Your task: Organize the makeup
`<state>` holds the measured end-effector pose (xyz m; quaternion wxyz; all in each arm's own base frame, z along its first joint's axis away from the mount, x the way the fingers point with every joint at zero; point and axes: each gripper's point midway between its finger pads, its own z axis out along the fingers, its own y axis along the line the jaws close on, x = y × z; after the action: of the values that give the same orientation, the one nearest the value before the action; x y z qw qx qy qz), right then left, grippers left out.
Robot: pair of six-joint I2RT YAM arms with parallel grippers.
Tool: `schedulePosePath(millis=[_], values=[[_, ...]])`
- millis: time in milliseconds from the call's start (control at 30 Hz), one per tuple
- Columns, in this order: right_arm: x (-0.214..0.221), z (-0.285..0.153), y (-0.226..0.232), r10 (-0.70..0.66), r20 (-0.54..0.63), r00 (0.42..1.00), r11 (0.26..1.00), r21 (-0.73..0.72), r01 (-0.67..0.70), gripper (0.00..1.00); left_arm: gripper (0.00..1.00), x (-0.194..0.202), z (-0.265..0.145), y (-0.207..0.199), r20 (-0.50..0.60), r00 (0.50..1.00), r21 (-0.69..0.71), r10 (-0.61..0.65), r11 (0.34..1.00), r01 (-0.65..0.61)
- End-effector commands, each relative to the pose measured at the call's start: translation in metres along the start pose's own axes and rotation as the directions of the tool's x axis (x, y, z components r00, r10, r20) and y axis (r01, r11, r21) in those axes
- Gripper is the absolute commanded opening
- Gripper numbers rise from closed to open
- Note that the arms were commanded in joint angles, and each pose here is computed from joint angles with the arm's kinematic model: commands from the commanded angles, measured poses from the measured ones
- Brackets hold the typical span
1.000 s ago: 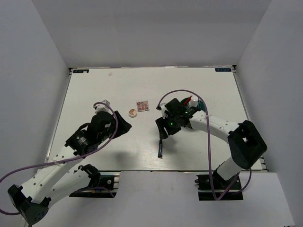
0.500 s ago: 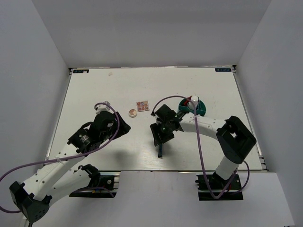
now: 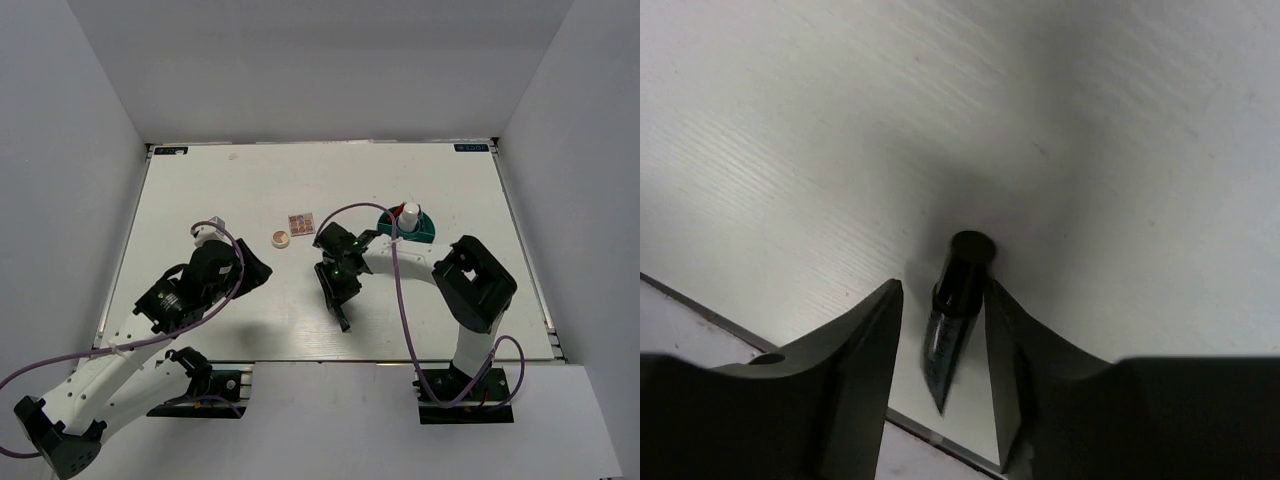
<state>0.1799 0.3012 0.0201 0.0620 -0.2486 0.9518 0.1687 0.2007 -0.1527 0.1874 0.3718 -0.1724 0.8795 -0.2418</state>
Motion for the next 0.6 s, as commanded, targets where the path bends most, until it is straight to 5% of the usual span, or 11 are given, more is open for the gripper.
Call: schedulePosePath(millis=[0,67,400,567], values=[[-0.002,0.013,-0.016,-0.044,-0.008,0.999,0.993,0.11,0.044,0.4,0.66,-0.002,-0.001,0.003,0.012,1.0,-0.011,-0.01,1.0,0.011],[-0.004,0.014,-0.027,-0.058,0.009,0.998,0.983,0.173,0.056,0.33,0.66,-0.002,-0.001,0.002,0.013,1.0,-0.01,-0.011,1.0,0.011],[-0.01,0.009,-0.05,-0.175,0.037,0.984,0.938,0.311,0.155,0.29,0.66,-0.002,0.001,0.0,0.021,1.0,0.01,-0.01,1.0,0.01],[-0.016,0.006,-0.055,-0.251,0.071,0.965,0.913,0.35,0.212,0.13,0.66,-0.001,0.002,0.001,0.022,1.0,0.017,-0.012,1.0,0.011]])
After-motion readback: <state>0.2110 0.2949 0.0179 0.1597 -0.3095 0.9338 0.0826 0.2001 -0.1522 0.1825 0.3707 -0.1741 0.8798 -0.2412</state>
